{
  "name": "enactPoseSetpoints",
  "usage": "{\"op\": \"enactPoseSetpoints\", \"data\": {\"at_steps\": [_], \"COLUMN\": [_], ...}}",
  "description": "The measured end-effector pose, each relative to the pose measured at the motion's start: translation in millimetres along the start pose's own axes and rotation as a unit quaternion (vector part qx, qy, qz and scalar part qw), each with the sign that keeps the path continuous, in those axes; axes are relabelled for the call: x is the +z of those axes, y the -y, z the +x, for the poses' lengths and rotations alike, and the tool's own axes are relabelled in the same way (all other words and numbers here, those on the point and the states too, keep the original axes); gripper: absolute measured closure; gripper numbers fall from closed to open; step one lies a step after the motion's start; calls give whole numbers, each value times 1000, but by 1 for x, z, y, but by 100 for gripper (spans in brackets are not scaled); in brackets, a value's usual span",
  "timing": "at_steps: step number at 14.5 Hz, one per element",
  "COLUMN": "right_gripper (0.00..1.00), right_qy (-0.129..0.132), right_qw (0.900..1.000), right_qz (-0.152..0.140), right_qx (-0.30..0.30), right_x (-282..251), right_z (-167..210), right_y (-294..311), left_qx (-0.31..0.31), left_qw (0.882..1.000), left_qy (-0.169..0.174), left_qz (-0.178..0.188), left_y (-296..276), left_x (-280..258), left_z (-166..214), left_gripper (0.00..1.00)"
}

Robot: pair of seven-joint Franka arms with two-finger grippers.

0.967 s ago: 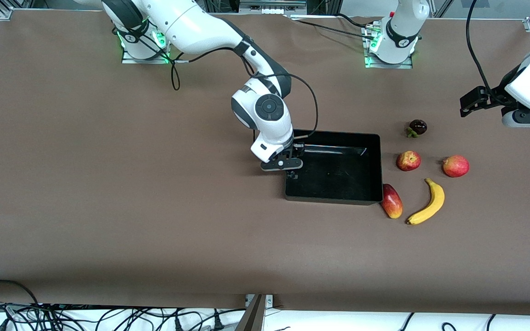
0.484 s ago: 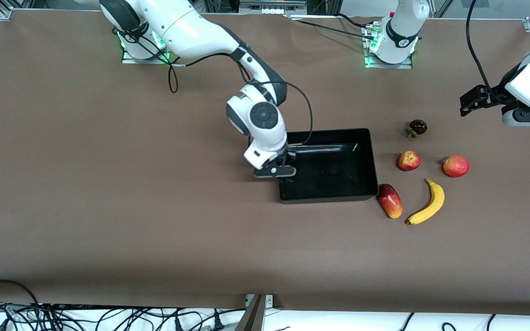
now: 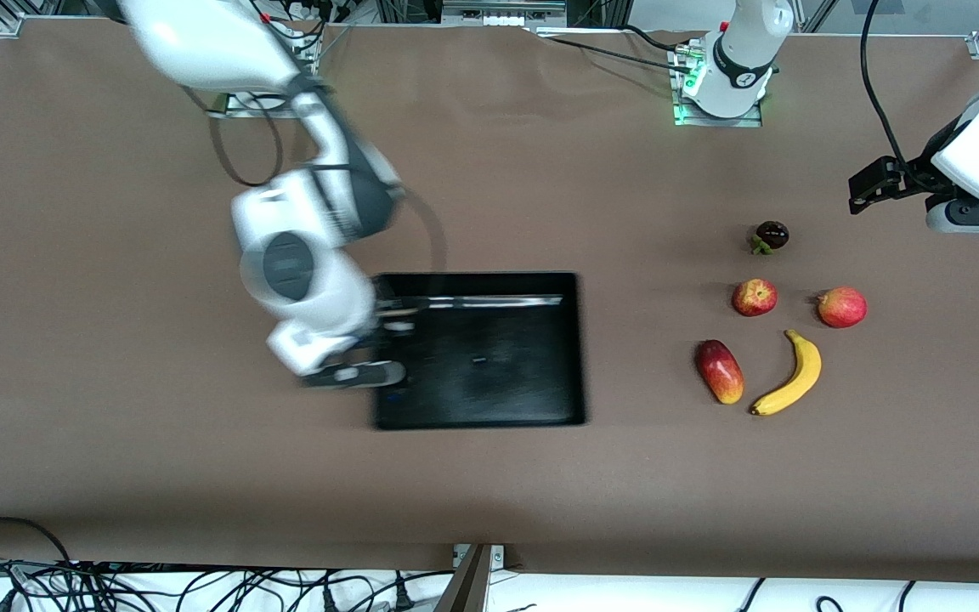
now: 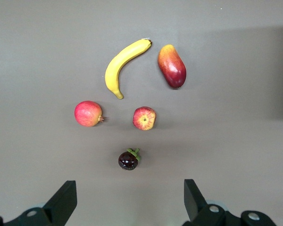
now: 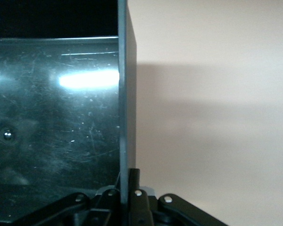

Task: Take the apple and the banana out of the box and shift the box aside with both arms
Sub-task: 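Drag the tray across the table away from the fruits with the right gripper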

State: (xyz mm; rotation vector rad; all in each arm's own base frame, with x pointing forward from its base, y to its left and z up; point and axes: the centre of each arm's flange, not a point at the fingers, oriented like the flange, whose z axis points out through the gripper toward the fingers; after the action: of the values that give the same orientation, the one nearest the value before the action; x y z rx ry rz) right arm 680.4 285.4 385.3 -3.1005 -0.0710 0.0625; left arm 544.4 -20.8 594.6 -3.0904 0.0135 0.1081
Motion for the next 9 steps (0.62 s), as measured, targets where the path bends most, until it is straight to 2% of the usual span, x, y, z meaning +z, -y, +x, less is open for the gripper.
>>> {"op": "enactPoseSetpoints", "data": {"at_steps": [3, 6, 9], "right_gripper": [97, 97, 97], "right_qy": [24, 45, 40], "right_qw": [1000, 999, 998], "right_qz": [-12, -23, -13], "right_qx": [2, -17, -39], "right_x": [8, 36, 58], "right_z": [12, 6, -16], "right_y": [-125, -215, -274], "left_qx": [0, 0, 0], "left_qw": [1000, 1000, 1000], "left_qy": [1, 3, 5], "left_qz": [0, 0, 0], "left_y": [0, 1, 0], "left_x": [0, 0, 0], "left_z": [0, -1, -1], "left_gripper": [0, 0, 0]}}
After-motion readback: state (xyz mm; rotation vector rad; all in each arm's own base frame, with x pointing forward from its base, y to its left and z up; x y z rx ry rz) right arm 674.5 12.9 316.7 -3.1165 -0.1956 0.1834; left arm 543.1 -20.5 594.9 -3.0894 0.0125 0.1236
